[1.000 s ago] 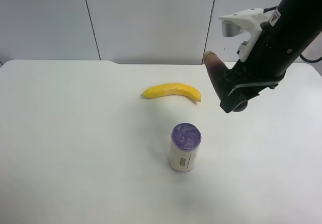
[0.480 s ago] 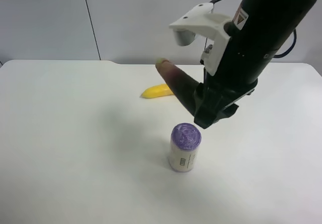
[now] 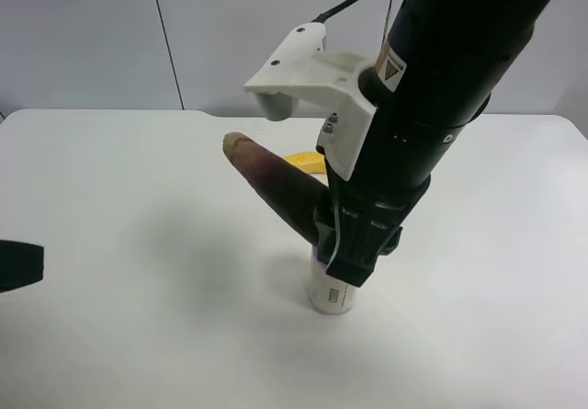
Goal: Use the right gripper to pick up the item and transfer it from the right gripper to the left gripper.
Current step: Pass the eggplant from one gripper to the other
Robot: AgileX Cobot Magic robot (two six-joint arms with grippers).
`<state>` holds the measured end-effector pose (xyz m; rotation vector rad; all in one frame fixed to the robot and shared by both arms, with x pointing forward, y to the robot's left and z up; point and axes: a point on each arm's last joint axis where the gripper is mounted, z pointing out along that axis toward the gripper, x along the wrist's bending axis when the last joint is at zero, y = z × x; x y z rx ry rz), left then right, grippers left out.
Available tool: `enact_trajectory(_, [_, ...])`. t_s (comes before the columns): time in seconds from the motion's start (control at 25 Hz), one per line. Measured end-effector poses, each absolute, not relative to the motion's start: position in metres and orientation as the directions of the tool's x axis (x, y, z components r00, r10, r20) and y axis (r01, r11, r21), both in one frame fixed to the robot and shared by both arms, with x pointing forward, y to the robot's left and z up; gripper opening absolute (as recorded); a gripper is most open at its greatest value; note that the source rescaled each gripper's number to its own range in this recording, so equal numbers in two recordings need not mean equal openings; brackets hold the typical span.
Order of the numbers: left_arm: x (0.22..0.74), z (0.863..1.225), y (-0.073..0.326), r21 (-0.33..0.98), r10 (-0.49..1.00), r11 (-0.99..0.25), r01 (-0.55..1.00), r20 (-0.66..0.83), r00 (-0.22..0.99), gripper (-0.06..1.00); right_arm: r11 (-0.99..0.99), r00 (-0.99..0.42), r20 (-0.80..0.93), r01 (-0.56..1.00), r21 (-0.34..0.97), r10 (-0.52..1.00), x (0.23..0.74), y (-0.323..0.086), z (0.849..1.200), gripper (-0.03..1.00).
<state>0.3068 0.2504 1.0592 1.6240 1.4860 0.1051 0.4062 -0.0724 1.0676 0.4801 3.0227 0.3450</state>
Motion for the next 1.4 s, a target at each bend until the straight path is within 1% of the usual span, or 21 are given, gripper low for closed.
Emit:
enact_trajectory(0.12, [0.321,1.060,0.243,0.596,0.776,0.178,0.783,-0.575,0.260,1.00,0.935,-0.960,-0.030,0.265,0.235,0.280,0.400,-0.067,1.068,0.01])
enact_trajectory(0.32, [0.345,1.057,0.233,0.525,0.697,0.221,0.822,-0.675,0.244,1.00,0.940,-0.972,-0.046,0.209,0.269,0.229,0.391,-0.057,1.069,0.01])
enact_trajectory(0.56, [0.368,1.053,0.224,0.463,0.606,0.262,0.846,-0.762,0.229,1.00,0.938,-0.973,-0.049,0.203,0.280,0.225,0.391,-0.056,1.069,0.01])
enact_trajectory(0.72, [0.379,1.051,0.221,0.441,0.566,0.288,0.850,-0.794,0.221,1.00,0.932,-0.972,-0.058,0.200,0.301,0.227,0.392,-0.054,1.070,0.01])
enact_trajectory(1.04, [0.394,1.044,0.218,0.416,0.541,0.309,0.855,-0.816,0.201,1.00,0.907,-0.970,-0.037,0.209,0.366,0.239,0.392,-0.048,1.072,0.01])
enact_trajectory(1.24, [0.399,1.050,0.216,0.423,0.485,0.356,0.833,-0.846,0.222,1.00,0.889,-0.970,-0.020,0.215,0.405,0.243,0.392,-0.044,1.073,0.01])
enact_trajectory(1.4, [0.401,1.052,0.217,0.430,0.471,0.378,0.820,-0.852,0.230,1.00,0.877,-0.968,-0.025,0.214,0.431,0.248,0.393,-0.042,1.074,0.01])
